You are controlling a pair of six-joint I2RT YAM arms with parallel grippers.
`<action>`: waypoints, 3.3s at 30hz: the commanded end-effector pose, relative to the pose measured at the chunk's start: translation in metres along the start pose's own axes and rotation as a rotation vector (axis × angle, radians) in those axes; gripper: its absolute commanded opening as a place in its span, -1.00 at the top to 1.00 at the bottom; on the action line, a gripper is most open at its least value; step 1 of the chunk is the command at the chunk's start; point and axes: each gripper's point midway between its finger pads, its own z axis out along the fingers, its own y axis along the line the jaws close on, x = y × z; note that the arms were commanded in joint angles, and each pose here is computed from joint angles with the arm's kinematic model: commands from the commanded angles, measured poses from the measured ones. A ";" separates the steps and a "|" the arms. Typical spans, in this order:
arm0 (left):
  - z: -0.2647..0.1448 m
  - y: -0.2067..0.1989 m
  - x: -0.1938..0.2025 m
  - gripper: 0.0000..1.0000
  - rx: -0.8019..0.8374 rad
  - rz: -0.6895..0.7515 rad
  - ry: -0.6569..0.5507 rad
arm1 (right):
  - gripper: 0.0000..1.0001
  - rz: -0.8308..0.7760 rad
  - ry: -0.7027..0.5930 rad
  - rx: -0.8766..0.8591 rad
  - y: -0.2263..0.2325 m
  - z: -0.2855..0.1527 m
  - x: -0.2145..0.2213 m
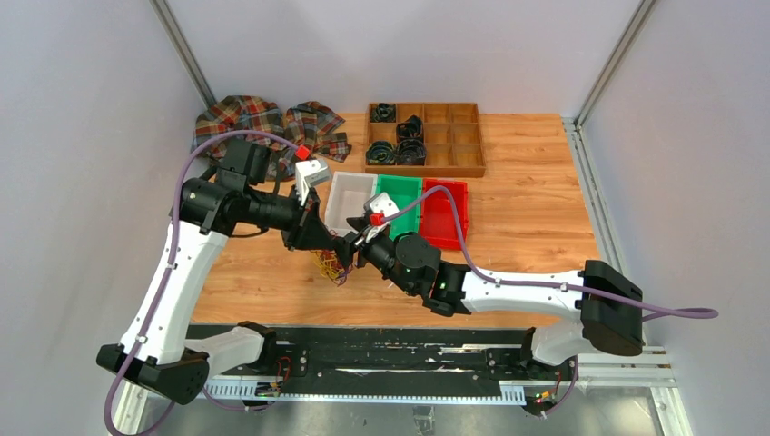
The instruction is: Untangle the cables
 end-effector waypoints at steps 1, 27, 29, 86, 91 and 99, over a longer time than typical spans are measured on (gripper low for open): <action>-0.006 -0.024 -0.017 0.94 0.081 0.054 -0.044 | -0.17 0.070 -0.025 -0.016 0.010 0.000 -0.002; -0.055 -0.058 -0.102 0.99 0.004 0.271 -0.229 | -0.12 0.139 0.220 0.214 -0.060 -0.050 0.127; -0.060 -0.062 -0.109 0.99 -0.006 0.290 -0.249 | -0.11 0.135 0.233 0.222 -0.062 -0.053 0.131; -0.175 -0.105 -0.197 0.98 -0.414 0.599 -0.686 | -0.24 0.005 0.174 -0.071 -0.010 0.029 0.028; -0.199 -0.110 -0.211 0.99 -0.504 0.628 -0.762 | -0.05 0.078 0.287 -0.045 -0.026 0.024 0.094; -0.269 -0.128 -0.236 0.99 -0.736 0.691 -1.011 | 0.10 0.172 0.422 0.016 -0.040 -0.007 0.175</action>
